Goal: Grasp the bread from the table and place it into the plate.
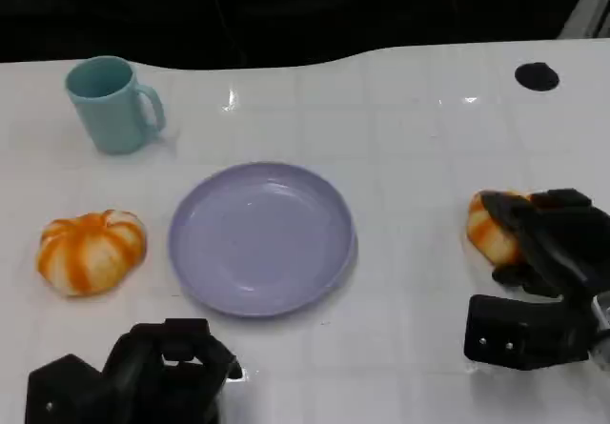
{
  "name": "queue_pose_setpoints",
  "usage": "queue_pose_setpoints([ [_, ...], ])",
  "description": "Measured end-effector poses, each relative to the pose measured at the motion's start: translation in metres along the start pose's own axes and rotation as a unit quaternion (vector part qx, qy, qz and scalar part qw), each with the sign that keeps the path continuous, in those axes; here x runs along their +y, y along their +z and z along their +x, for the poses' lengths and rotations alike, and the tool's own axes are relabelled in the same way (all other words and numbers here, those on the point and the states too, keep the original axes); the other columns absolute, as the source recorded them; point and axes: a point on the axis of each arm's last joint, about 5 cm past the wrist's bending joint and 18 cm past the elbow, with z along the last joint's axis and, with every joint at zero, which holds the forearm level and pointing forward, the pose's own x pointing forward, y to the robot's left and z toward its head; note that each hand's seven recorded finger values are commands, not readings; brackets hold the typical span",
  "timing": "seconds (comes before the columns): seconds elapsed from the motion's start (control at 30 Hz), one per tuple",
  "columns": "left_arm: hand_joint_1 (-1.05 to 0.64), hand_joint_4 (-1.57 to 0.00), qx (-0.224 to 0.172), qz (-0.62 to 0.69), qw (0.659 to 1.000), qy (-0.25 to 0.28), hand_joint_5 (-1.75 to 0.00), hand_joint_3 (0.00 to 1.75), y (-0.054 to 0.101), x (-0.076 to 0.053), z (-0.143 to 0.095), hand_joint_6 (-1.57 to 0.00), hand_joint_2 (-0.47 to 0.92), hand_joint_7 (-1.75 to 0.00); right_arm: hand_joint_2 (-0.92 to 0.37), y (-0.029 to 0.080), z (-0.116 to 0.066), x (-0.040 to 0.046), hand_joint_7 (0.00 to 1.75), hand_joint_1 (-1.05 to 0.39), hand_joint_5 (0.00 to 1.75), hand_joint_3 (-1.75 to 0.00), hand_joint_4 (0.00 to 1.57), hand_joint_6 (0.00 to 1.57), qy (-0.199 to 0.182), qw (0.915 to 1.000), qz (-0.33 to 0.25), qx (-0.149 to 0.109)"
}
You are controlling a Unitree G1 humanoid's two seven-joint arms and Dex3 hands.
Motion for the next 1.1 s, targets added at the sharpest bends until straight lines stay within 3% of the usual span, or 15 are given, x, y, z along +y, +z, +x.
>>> queue_pose_setpoints([
  [0.03, -1.05, -1.57, 0.0, 0.0, 1.0, 0.0, -1.24, 0.75, 0.0, 0.0, 0.0, -1.41, 0.52, -0.82, -0.91, 0.0, 0.0, 0.0009, 0.48, -0.17, 1.36, -0.11, 0.91, 1.12, -0.011, 0.9999, 0.008, -0.003],
  [0.07, -1.05, -1.57, 0.0, 0.0, 1.0, 0.0, -1.24, 0.75, 0.0, 0.0, 0.0, -1.41, 0.52, -0.82, -0.87, -0.001, 0.0, 0.0014, 0.89, -0.16, 1.59, -0.21, 0.91, 1.02, -0.023, 0.9996, 0.015, -0.009],
  [0.1, -1.05, -1.57, 0.0, 0.0, 1.0, 0.0, -1.24, 0.75, 0.0, 0.0, 0.0, -1.41, 0.52, -0.82, -0.84, -0.001, 0.0, 0.0018, 1.06, -0.16, 1.66, -0.27, 0.91, 0.97, -0.033, 0.9992, 0.02, -0.013],
  [0.17, -1.05, -1.57, 0.0, 0.001, 1.0, -0.001, -1.24, 0.74, 0.0, 0.0, 0.0, -1.4, 0.52, -0.83, -0.6, -0.001, 0.0, 0.0019, 1.56, -0.16, 1.73, -0.69, 0.91, 0.79, -0.045, 0.9985, 0.021, -0.021],
  [0.23, -1.05, -1.57, 0.001, 0.002, 1.0, -0.001, -1.24, 0.74, 0.0, 0.0, 0.0, -1.4, 0.52, -0.83, -0.49, -0.001, 0.001, 0.0021, 1.7, -0.16, 1.74, -0.86, 0.91, 0.73, -0.055, 0.998, 0.02, -0.026],
  [0.37, -1.05, -1.57, 0.0, 0.006, 1.0, -0.003, -1.24, 0.74, 0.0, -0.001, 0.0, -1.4, 0.52, -0.84, -0.44, -0.001, 0.0, 0.0043, 1.35, -0.17, 1.75, -0.89, 0.9, 0.81, -0.068, 0.9969, 0.02, -0.033],
  [0.4, -1.05, -1.57, 0.0, 0.006, 1.0, -0.003, -1.24, 0.74, 0.001, -0.001, 0.0, -1.4, 0.52, -0.84, -0.44, -0.001, 0.0, 0.0045, 1.34, -0.17, 1.75, -0.91, 0.91, 0.83, -0.072, 0.9966, 0.02, -0.035],
  [0.47, -1.05, -1.57, 0.0, 0.006, 1.0, -0.003, -1.24, 0.74, 0.001, -0.001, 0.0, -1.4, 0.52, -0.85, -0.42, -0.001, 0.0, 0.0048, 1.62, -0.17, 1.75, -0.99, 0.93, 0.74, -0.078, 0.9961, 0.02, -0.038],
  [0.53, -1.05, -1.57, 0.0, 0.006, 1.0, -0.003, -1.24, 0.74, 0.001, -0.001, 0.0, -1.39, 0.52, -0.85, -0.4, -0.001, -0.001, 0.0055, 1.72, -0.17, 1.75, -1.06, 0.93, 0.71, -0.084, 0.9954, 0.022, -0.04],
  [0.87, -1.05, -1.57, -0.001, 0.004, 1.0, -0.003, -1.24, 0.74, 0.001, -0.001, 0.0, -1.39, 0.52, -0.85, -0.32, 0.005, -0.002, 0.0074, 1.75, -0.16, 1.75, -1.23, 0.98, 0.74, -0.149, 0.985, 0.041, -0.076],
  [1.1, -1.05, -1.57, 0.0, 0.004, 1.0, -0.003, -1.24, 0.74, 0.001, -0.001, 0.0, -1.39, 0.52, -0.85, -0.25, 0.018, 0.004, -0.0005, 1.75, -0.13, 1.75, -1.35, 0.98, 0.73, -0.189, 0.9717, 0.069, -0.123],
])
